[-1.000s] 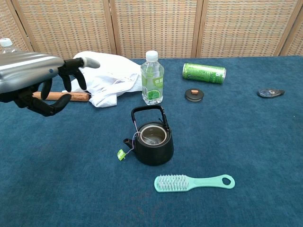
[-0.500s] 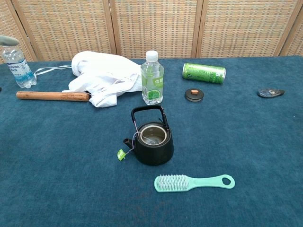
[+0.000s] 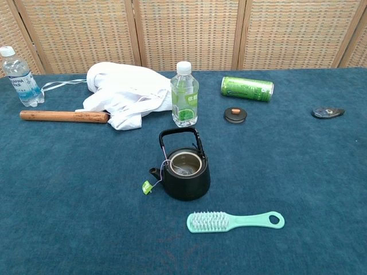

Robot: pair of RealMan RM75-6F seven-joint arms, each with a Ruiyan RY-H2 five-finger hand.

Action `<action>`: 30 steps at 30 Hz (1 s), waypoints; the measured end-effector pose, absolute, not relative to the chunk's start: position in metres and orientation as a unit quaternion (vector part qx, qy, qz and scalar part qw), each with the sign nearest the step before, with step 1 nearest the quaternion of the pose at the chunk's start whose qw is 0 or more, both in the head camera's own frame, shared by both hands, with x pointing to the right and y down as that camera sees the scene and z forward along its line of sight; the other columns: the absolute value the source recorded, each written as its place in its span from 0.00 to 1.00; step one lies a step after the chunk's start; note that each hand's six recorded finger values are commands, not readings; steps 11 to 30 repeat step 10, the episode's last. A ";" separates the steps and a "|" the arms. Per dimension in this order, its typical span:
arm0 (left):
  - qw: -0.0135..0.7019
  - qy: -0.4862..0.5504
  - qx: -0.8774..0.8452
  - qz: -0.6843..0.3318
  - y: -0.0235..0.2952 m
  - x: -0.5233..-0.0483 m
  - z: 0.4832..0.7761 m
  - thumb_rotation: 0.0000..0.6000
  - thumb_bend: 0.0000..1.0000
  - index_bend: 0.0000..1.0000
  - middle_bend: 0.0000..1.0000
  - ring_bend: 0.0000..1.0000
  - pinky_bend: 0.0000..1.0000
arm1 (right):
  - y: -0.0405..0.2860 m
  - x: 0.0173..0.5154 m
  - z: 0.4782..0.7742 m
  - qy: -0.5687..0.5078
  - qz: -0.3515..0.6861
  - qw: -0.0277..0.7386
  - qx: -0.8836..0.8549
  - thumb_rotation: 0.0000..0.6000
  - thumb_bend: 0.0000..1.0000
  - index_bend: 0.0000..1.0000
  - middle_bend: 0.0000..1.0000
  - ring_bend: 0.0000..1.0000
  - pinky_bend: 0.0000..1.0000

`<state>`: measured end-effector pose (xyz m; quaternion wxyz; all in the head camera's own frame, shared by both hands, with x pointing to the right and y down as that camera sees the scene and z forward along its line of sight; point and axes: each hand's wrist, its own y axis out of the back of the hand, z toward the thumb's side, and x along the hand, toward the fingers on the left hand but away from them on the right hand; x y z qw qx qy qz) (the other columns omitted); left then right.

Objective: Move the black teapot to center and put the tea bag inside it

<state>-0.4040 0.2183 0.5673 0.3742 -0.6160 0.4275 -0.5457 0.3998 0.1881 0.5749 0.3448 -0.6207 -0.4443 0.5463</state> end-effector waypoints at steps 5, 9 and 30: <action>0.362 0.413 -0.615 -0.566 0.229 -0.412 0.569 1.00 0.47 0.02 0.00 0.02 0.06 | 0.192 0.400 0.575 -0.445 0.547 0.341 -0.621 0.42 0.65 0.39 0.25 0.19 0.28; 0.360 0.410 -0.617 -0.567 0.230 -0.412 0.570 1.00 0.47 0.02 0.00 0.02 0.06 | 0.193 0.401 0.574 -0.446 0.548 0.342 -0.620 0.43 0.65 0.39 0.25 0.19 0.28; 0.360 0.409 -0.618 -0.567 0.230 -0.412 0.570 1.00 0.47 0.02 0.00 0.02 0.06 | 0.193 0.401 0.574 -0.446 0.548 0.342 -0.620 0.43 0.65 0.39 0.25 0.19 0.28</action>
